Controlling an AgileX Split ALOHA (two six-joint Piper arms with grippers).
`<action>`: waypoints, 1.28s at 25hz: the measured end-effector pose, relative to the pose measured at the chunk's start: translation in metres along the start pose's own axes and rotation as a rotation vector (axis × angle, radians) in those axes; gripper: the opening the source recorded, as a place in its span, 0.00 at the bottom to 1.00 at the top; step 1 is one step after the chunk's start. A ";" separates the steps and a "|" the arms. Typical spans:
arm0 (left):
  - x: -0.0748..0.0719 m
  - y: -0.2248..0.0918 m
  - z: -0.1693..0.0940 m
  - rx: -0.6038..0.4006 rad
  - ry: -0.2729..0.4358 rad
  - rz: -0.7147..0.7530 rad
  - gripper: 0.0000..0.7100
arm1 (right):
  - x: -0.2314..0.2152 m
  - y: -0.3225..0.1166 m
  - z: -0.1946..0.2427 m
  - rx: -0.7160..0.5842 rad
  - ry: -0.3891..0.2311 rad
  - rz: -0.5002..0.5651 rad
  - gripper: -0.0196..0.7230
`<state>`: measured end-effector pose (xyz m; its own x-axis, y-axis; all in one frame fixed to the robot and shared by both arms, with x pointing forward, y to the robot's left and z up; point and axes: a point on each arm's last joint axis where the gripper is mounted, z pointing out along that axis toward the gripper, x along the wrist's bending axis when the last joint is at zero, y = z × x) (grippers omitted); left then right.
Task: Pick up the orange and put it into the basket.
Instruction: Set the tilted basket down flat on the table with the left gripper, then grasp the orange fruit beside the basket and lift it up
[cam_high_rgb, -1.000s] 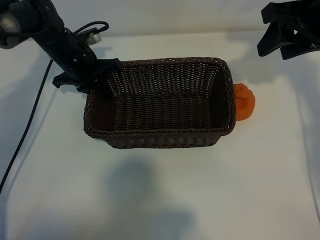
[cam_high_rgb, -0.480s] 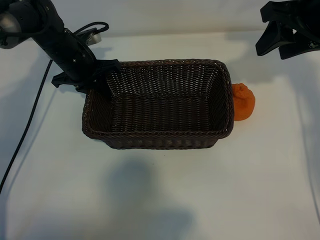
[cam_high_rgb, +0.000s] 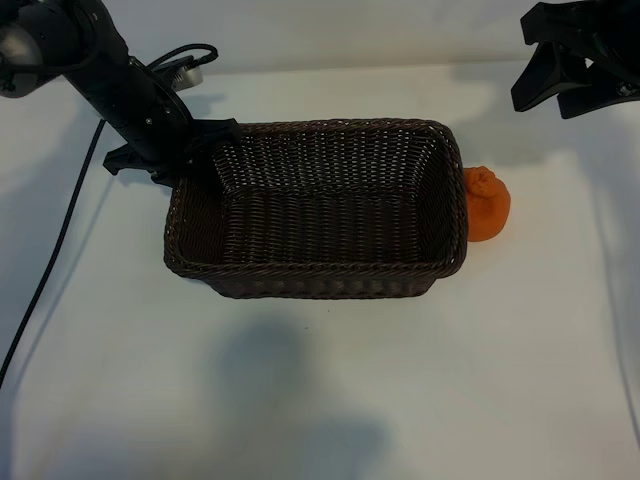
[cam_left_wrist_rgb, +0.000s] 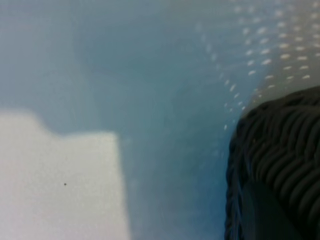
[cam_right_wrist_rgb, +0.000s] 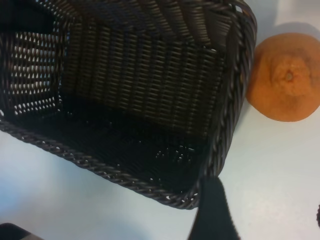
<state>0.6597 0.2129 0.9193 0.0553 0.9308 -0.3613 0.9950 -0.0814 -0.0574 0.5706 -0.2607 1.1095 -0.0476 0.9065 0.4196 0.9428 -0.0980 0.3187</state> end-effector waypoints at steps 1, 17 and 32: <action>0.000 0.000 0.000 0.000 0.000 0.000 0.26 | 0.000 0.000 0.000 0.000 0.000 0.000 0.67; -0.002 -0.003 0.000 0.032 -0.019 -0.051 0.64 | 0.000 0.000 0.000 0.000 0.000 0.000 0.67; -0.010 0.000 -0.023 0.040 -0.014 -0.039 0.64 | 0.000 0.000 0.000 0.000 0.000 0.000 0.67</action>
<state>0.6607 0.2114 0.9441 0.0147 0.9287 -0.3706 0.9923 -0.0591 -0.1089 0.5706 -0.2607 1.1095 -0.0476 0.9065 0.4196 0.9428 -0.0980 0.3187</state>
